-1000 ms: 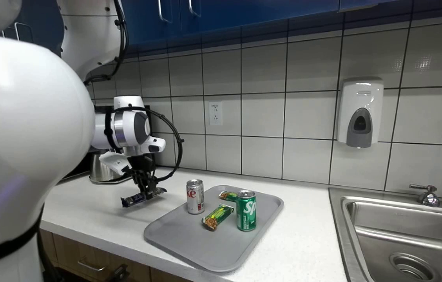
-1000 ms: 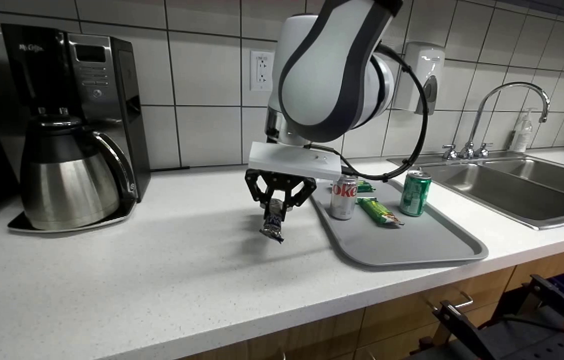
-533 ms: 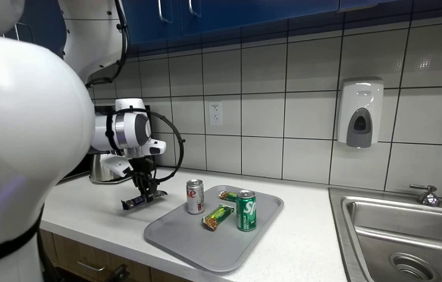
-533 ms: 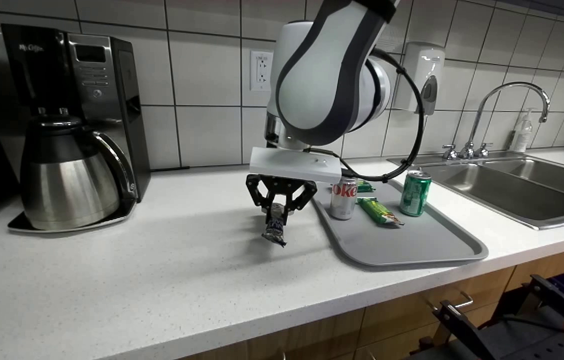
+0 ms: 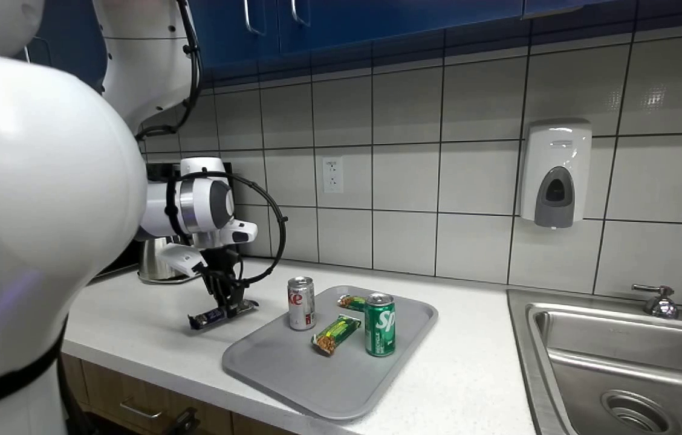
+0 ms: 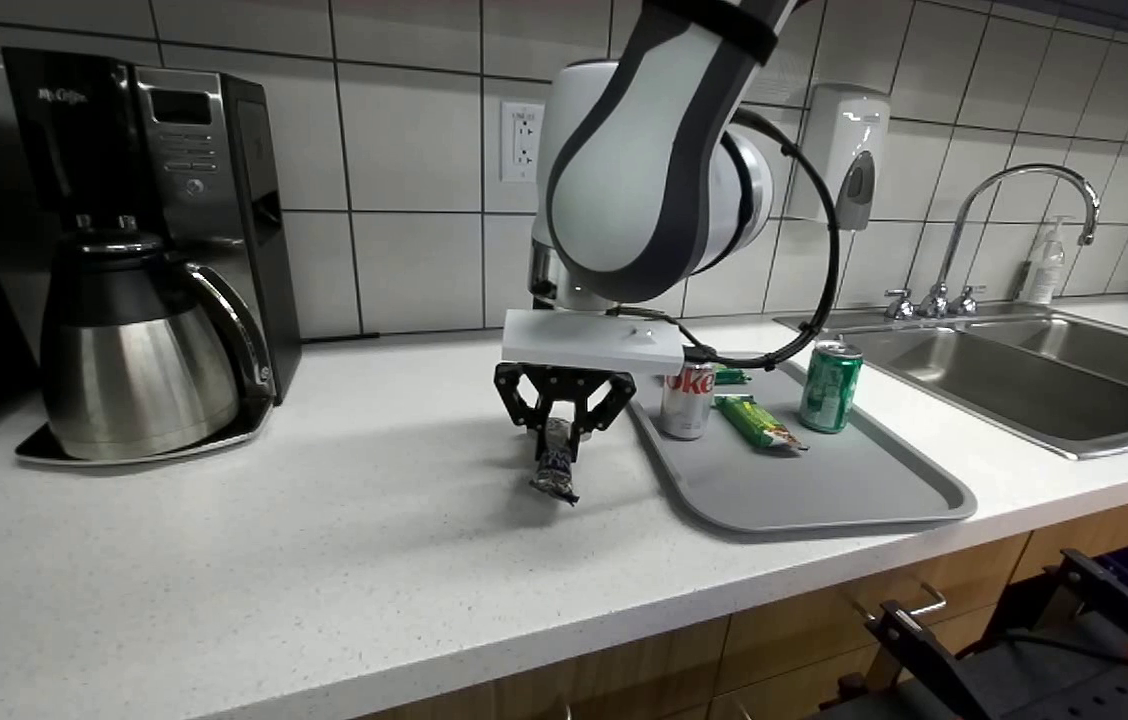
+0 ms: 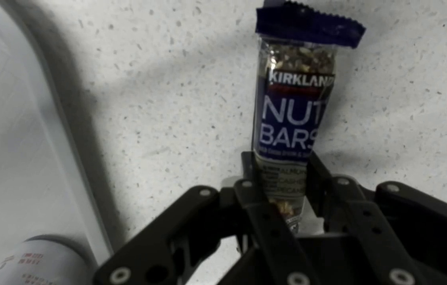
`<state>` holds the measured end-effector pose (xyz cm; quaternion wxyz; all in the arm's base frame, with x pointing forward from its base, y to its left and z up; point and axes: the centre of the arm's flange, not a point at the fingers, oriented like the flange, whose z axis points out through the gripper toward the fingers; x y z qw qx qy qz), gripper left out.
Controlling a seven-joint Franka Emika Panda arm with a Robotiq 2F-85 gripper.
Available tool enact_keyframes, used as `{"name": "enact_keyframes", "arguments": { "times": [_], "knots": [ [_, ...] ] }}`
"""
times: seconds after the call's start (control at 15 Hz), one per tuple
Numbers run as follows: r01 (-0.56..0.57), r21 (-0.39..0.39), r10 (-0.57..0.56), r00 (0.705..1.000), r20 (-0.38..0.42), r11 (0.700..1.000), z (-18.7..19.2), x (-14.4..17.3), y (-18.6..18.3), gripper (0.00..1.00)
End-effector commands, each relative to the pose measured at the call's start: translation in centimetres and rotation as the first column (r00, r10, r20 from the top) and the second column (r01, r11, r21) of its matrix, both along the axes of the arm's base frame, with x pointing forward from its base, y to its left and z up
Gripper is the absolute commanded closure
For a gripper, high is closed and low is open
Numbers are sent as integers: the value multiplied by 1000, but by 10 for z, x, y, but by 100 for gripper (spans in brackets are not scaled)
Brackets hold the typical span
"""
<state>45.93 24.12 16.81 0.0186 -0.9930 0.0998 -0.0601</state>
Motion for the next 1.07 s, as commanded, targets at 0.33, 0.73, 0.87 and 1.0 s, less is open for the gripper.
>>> {"name": "enact_keyframes", "arguments": {
  "times": [0.33,0.73,0.87,1.0],
  "knots": [
    [-24,-31,24,999,-25,999,7,7,5,15],
    [-22,-27,22,1000,-5,999,20,9,5,0],
    [-22,-24,22,1000,4,999,26,10,5,0],
    [-18,-20,18,1000,16,1000,34,12,4,0]
  ]
}}
